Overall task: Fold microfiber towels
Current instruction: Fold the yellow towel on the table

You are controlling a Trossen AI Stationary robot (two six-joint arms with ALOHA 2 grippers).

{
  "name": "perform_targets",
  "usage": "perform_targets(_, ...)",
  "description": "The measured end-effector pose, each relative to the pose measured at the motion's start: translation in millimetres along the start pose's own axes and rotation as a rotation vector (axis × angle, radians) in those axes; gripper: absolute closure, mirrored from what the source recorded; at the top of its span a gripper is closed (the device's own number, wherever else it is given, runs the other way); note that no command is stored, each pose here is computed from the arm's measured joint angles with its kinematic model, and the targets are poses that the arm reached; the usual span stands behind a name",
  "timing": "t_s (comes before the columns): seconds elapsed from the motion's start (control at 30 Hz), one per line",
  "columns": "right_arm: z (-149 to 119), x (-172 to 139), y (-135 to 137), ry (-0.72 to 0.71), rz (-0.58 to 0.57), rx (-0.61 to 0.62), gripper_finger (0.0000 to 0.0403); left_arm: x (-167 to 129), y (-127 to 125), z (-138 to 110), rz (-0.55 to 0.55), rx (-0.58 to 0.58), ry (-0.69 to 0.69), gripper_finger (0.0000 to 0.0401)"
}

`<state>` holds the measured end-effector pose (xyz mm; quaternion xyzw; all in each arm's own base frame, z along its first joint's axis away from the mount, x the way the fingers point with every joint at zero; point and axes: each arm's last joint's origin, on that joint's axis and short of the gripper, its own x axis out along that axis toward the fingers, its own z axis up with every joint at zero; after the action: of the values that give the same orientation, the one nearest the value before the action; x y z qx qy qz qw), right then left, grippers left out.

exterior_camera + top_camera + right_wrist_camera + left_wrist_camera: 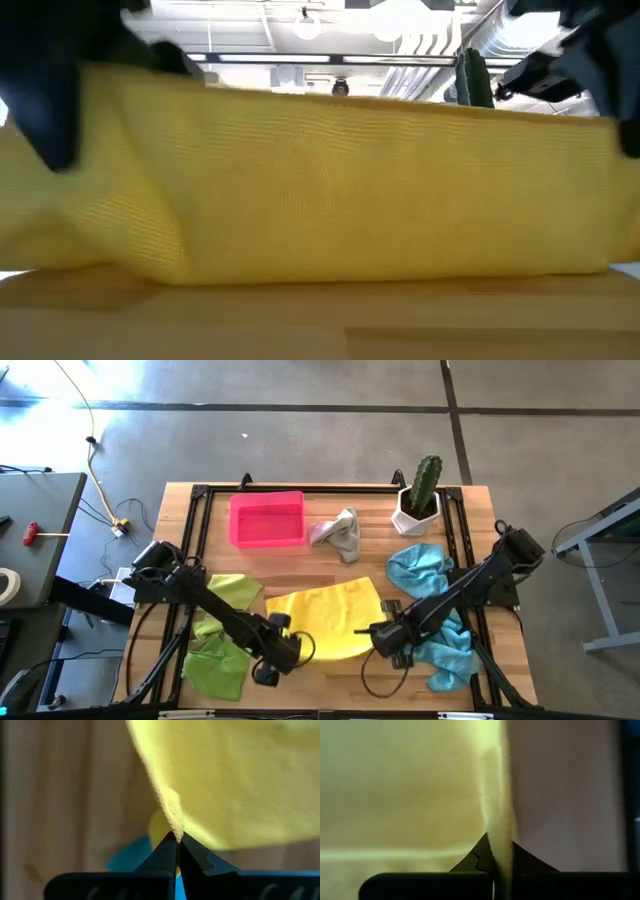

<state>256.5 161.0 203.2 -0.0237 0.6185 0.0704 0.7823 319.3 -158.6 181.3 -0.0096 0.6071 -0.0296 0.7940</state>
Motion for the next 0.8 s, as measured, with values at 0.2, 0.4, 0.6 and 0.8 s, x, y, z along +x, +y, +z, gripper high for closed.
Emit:
perform_targets(0.2,4.3,0.4,-30.9,0.023,-0.188,-0.079,0.0403,-0.2,24.2,-5.1,0.144,0.038,0.104,0.0401)
perform_targets(0.4,12.5,0.3,-60.9,0.03,-0.285,-0.128,0.0403,-1.2,43.2,-6.1,0.235,0.009,0.159,0.0401)
perform_targets(0.6,18.0,0.1,-89.3,0.045,-0.306,-0.107,0.0403,-1.7,54.1,-5.8,0.264,-0.047,0.183,0.0401)
perform_targets(0.8,21.2,-0.3,-110.4,0.044,-0.32,-0.067,0.0403,-1.8,65.1,-2.6,0.314,-0.074,0.169,0.0401)
